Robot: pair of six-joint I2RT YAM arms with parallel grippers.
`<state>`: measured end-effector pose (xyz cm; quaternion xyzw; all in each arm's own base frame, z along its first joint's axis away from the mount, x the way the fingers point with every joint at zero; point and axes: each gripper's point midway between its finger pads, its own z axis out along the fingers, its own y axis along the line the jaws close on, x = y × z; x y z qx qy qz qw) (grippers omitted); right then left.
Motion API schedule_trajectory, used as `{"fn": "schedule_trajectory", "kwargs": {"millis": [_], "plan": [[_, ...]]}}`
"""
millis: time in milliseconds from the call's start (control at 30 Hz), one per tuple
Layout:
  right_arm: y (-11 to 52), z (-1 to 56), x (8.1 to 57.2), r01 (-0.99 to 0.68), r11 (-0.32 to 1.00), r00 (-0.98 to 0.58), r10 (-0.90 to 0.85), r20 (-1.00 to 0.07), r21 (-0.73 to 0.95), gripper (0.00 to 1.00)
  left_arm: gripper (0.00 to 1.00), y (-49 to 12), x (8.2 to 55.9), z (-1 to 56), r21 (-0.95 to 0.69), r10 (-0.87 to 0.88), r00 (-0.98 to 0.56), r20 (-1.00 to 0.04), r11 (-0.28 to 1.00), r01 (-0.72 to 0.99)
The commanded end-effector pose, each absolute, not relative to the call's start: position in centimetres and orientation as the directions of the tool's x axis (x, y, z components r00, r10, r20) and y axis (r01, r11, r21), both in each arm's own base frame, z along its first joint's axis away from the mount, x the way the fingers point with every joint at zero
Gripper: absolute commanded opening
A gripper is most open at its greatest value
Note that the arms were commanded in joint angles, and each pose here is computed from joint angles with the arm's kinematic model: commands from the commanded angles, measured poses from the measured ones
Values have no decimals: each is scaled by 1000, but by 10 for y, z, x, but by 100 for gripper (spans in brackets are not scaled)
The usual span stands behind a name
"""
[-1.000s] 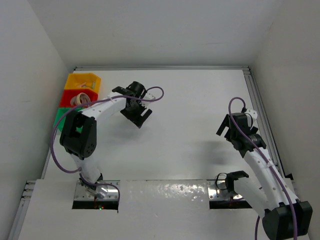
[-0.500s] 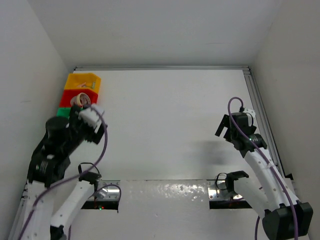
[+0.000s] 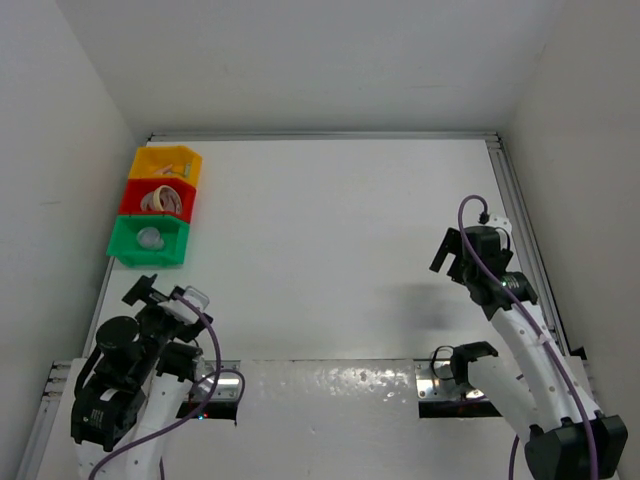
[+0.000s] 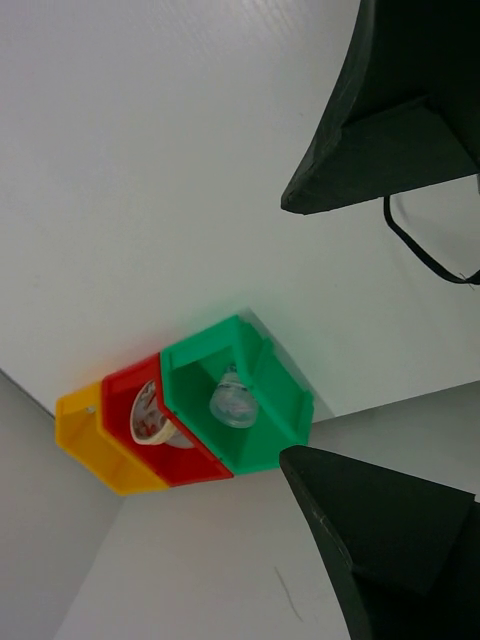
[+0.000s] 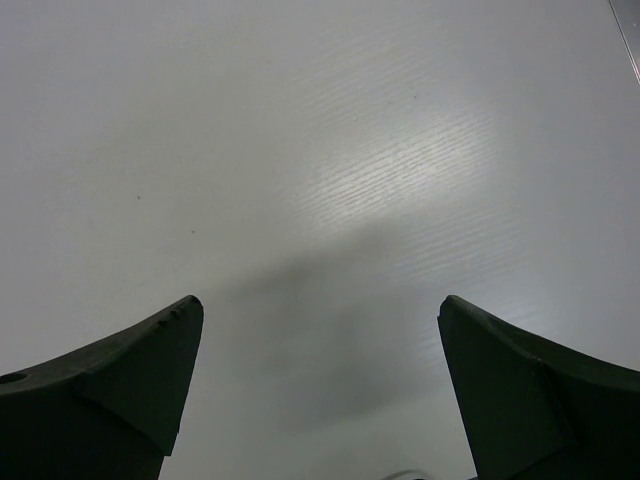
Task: Sort the stationery into containers
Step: Reset both arms
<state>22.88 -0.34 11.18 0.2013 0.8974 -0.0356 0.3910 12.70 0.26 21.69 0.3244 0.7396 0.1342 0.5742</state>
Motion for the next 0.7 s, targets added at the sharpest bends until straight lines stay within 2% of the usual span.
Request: {"fn": "schedule_trajectory", "kwargs": {"millis": [0, 667], "plan": [[-5, 115, 229, 387, 917, -596, 329, -733, 97, 99, 100, -4, 120, 209, 587, 649, -75, -757, 726, 357], [-10, 108, 226, 417, 904, -583, 344, -736, 92, 99, 100, -4, 116, 206, 591, 645, -53, -762, 727, 348]]}}
